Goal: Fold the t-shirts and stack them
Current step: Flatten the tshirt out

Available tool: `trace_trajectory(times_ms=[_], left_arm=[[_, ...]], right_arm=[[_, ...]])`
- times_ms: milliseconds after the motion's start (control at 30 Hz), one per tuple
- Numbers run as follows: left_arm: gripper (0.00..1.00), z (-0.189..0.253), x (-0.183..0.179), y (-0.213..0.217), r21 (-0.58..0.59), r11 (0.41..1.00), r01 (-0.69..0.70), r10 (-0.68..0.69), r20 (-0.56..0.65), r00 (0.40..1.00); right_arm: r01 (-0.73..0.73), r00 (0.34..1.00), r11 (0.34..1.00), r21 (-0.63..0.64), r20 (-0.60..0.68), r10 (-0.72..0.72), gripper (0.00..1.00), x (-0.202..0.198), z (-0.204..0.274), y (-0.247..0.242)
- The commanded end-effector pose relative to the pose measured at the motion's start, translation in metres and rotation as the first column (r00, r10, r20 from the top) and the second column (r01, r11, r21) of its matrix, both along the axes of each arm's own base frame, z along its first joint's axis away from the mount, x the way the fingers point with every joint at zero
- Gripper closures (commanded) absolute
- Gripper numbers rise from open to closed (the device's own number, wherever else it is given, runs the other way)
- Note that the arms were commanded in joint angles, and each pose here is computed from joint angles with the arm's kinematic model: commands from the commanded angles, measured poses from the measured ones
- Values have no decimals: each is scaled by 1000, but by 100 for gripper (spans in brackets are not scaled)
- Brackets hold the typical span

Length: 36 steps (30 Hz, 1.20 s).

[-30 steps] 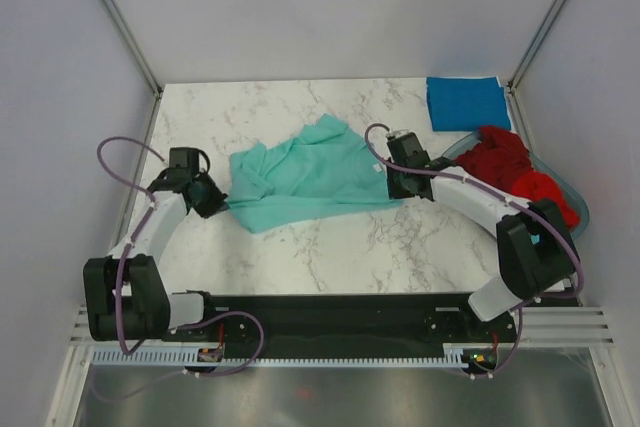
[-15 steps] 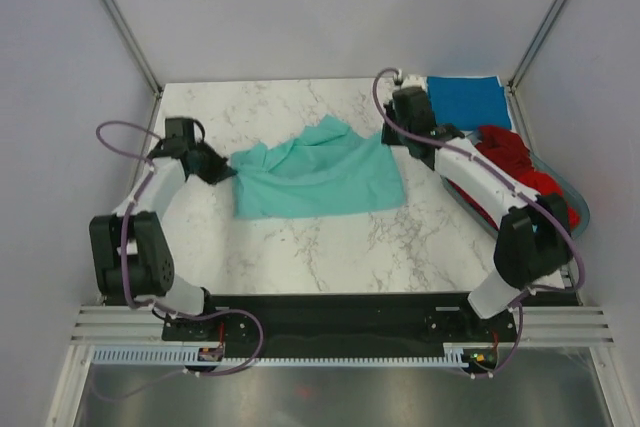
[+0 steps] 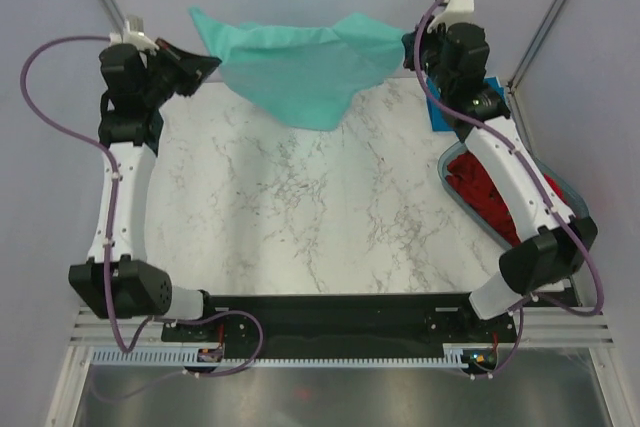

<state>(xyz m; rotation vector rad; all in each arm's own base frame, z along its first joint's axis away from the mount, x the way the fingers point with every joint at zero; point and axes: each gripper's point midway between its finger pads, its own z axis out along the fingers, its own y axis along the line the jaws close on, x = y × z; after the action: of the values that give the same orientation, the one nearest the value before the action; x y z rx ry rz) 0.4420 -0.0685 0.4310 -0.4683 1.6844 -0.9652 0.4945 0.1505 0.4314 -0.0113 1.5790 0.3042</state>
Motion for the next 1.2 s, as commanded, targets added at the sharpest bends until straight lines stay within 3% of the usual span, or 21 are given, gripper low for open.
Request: trace_trajectory(times_ms=[0,100,133,200,267,333,367,433,500,533,567,767,867,1000,1067,1133,1167], left_arm=[[98,-108,-26,3,11,1000,-13,15,-250,968],[98,-189,-63,10,49,997,-63,77,-393,916],[98,-230,-83,10,49,996,-72,87,-472,877],[98,-270,-100,18,87,991,-102,132,-542,830],[96,-321,-129,21,119,986,-114,164,-633,756],[77,-357,-152,25,152,981,-124,195,-696,691],[56,-367,-158,32,187,972,-141,233,-705,670],[46,-378,-165,40,241,959,-147,277,-714,643],[46,-371,-157,41,240,959,-151,279,-703,654],[46,-357,-144,42,238,959,-157,280,-680,678],[42,-367,-155,68,408,904,-126,390,-667,635],[43,-345,-130,86,538,838,-89,469,-629,620],[41,-348,-119,91,556,829,-61,482,-654,584],[41,-352,-100,56,484,873,61,336,-688,643],[41,-353,-85,19,513,820,256,197,-671,715],[43,-352,-72,4,549,763,341,142,-657,740],[43,-364,-73,4,544,746,383,133,-686,715]], right_arm=[[-113,992,992,-55,-59,110,100,-34,-42,16],[-199,969,977,-71,-166,185,100,-64,-109,25],[-233,951,969,-79,-228,210,100,-81,-144,31],[-249,924,963,-103,-322,205,100,-102,-196,32],[-274,893,960,-60,-385,231,100,-125,-221,45],[-284,840,959,-22,-488,237,100,-149,-264,52],[-276,816,961,-3,-530,232,100,-158,-281,52],[-272,737,960,65,-627,251,100,-187,-323,57],[-277,707,959,64,-662,249,100,-204,-347,57],[-295,701,954,56,-666,256,100,-211,-352,61],[-298,697,953,52,-670,255,100,-215,-355,61],[-322,720,946,39,-639,271,100,-222,-346,61],[-334,720,942,24,-639,272,100,-221,-343,61],[-340,712,940,14,-649,267,100,-221,-345,61],[-342,713,939,13,-648,269,100,-221,-345,62],[-345,714,938,18,-644,275,100,-220,-344,63],[-347,714,937,21,-642,279,100,-220,-343,64]])
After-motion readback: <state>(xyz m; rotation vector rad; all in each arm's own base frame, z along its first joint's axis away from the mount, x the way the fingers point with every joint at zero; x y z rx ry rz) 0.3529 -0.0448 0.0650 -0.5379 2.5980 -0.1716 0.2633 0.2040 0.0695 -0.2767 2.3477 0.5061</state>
